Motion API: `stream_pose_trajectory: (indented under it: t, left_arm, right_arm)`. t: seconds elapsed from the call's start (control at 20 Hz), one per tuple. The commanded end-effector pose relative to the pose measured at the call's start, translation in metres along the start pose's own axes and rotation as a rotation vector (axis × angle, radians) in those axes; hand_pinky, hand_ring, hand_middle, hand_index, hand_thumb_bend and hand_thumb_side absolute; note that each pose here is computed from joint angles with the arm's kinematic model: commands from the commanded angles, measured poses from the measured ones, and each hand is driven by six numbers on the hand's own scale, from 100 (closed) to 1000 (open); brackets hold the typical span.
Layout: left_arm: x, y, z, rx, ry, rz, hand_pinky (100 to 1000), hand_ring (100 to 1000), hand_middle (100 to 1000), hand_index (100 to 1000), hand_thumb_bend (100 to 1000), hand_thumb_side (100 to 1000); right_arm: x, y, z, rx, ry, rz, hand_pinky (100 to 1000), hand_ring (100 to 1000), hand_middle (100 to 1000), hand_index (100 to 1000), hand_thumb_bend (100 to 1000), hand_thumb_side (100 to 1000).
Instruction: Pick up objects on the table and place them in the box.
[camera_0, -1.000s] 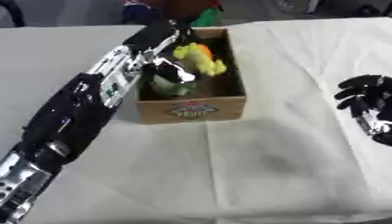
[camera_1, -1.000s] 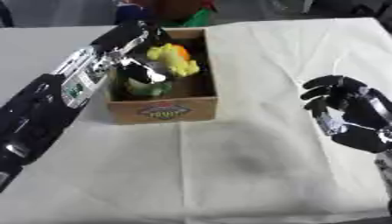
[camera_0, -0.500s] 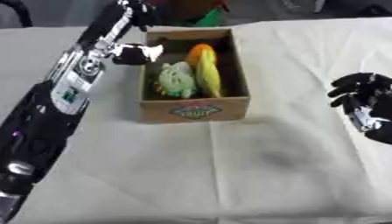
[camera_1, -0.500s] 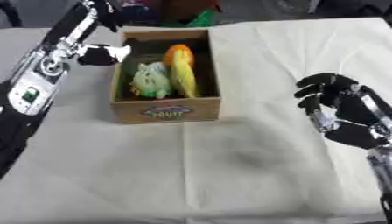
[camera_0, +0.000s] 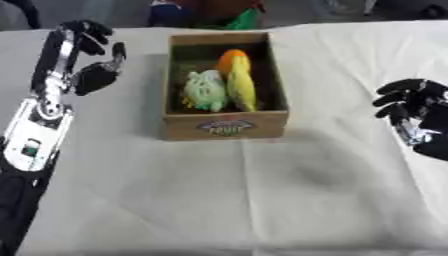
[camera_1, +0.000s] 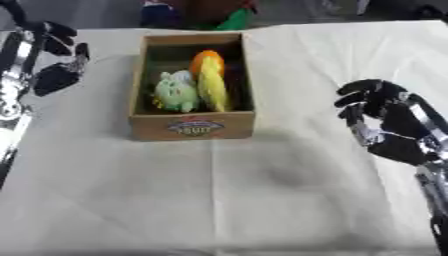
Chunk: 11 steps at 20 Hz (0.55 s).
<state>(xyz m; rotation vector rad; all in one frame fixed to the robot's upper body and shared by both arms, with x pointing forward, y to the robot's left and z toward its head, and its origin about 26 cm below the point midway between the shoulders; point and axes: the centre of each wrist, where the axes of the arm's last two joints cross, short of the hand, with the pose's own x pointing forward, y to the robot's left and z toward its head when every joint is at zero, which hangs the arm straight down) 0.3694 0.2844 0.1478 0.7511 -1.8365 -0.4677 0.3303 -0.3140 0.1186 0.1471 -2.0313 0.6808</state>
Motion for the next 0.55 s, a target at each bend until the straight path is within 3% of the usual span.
stream_pose_trajectory:
  t: [0.05, 0.4, 0.55]
  left_arm:
    - [0.006, 0.011, 0.010, 0.067, 0.018, 0.042, 628, 536, 528, 679, 194, 216]
    - [-0.023, -0.003, 0.058, 0.081, 0.142, 0.148, 622, 527, 518, 671, 210, 224]
    - [-0.026, -0.007, 0.066, 0.080, 0.158, 0.203, 622, 527, 518, 672, 211, 221]
  right_arm:
    - [0.008, -0.011, -0.002, -0.003, -0.008, 0.038, 619, 695, 699, 762, 100, 151]
    - [0.007, -0.010, -0.001, -0.001, -0.008, 0.031, 619, 696, 699, 761, 100, 137]
    - [0.006, -0.010, -0.001, -0.002, -0.009, 0.023, 619, 696, 699, 761, 100, 137]
